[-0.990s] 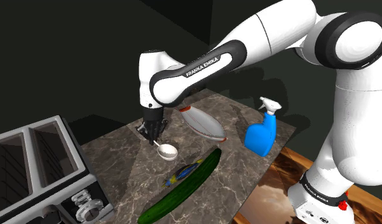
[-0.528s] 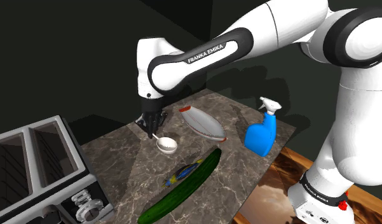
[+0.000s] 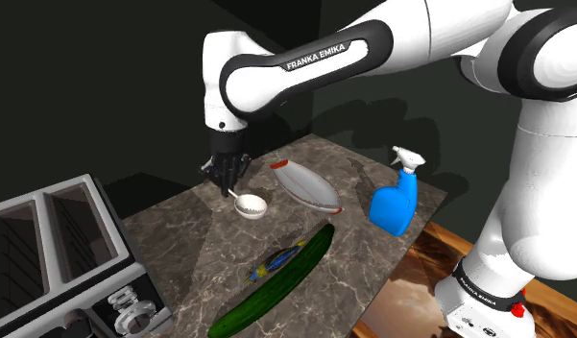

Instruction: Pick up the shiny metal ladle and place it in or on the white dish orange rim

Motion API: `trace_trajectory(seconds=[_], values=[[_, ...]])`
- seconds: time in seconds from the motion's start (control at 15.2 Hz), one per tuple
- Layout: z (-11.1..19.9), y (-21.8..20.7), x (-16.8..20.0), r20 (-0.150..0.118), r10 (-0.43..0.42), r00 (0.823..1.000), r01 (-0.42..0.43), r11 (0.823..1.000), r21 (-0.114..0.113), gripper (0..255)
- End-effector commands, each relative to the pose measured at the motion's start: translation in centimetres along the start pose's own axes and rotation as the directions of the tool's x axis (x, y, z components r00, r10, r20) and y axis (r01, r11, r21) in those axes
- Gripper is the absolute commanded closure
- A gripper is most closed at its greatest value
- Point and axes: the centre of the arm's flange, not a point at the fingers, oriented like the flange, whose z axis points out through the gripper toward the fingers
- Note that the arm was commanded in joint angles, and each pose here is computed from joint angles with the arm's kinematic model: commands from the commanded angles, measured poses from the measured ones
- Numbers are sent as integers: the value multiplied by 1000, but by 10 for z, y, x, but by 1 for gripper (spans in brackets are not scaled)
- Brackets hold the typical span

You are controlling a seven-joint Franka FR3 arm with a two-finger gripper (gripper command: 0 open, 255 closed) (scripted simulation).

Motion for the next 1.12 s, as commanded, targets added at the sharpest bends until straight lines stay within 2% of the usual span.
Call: trace_trajectory(seconds=[0.0,1.06], values=[[-11,-2,0,0,0,1000,0,1000,0,255],[-53,201,-42,0,0,1000,0,1000,0,255]])
